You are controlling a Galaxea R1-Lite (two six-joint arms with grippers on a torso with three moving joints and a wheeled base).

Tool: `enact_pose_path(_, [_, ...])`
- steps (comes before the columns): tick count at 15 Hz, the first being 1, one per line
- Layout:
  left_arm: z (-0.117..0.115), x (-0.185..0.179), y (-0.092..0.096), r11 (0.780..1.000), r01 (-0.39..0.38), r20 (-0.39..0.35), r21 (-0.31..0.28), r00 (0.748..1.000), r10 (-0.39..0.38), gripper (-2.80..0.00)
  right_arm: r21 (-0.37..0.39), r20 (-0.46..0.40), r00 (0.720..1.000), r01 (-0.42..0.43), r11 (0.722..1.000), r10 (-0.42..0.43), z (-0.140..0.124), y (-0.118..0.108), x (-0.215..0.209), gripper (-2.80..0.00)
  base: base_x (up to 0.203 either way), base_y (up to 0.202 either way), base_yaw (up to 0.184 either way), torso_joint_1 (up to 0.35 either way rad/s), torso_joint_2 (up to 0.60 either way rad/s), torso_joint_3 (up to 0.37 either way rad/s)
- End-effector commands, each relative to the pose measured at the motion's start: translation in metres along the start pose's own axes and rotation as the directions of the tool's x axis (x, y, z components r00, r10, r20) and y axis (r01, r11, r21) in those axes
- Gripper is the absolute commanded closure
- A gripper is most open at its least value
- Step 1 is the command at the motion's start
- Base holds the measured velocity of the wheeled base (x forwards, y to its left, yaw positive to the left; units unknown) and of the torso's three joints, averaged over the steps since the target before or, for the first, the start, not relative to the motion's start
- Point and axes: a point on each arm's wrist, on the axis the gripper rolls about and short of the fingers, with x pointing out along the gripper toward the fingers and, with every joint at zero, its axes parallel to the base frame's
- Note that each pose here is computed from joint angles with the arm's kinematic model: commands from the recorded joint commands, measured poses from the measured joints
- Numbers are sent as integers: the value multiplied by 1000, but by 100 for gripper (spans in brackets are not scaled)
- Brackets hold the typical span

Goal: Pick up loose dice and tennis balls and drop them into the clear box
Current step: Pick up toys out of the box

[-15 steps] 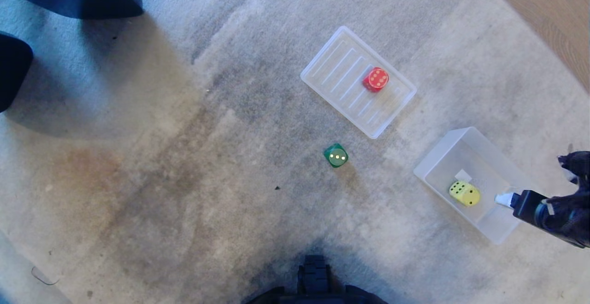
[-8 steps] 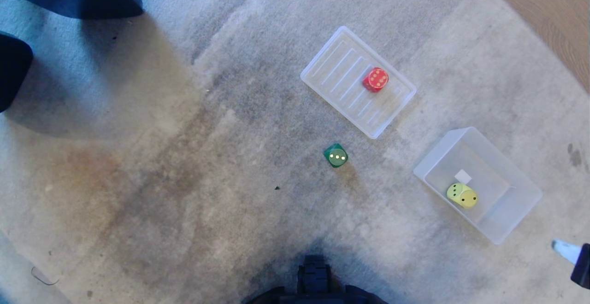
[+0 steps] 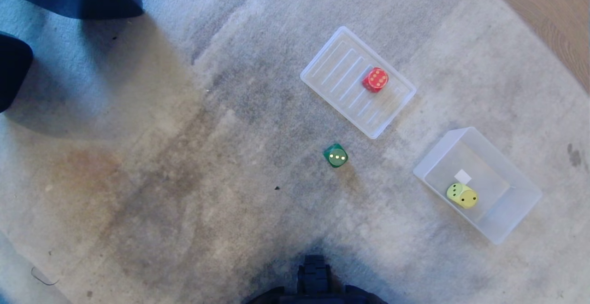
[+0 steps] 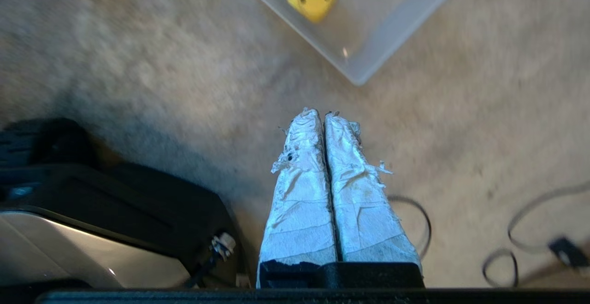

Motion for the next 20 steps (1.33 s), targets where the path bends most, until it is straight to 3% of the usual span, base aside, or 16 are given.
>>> enact_pose_path(1, [0, 0, 0, 1000, -1, 0, -1, 1000, 1, 0, -2, 100, 995, -17, 1000, 18, -9, 0, -10, 0, 0, 0, 0, 0, 0, 0])
enact_pose_path(4, [0, 0, 0, 1000, -1, 0, -1, 1000, 1, 0, -15, 149, 986, -69, 998, 70, -15, 1, -14, 0, 0, 0, 0, 0, 0, 0])
enact_pose_path(8, [0, 0, 0, 1000, -1, 0, 0, 1000, 1, 0, -20, 276, 954, -119, 993, 120, -28, 1, -28, 0, 0, 0, 0, 0, 0, 0])
enact_pose_path(20, [0, 0, 0, 1000, -1, 0, -1, 1000, 1, 0, -5, 269, 955, -128, 992, 125, -28, 1, -28, 0, 0, 0, 0, 0, 0, 0])
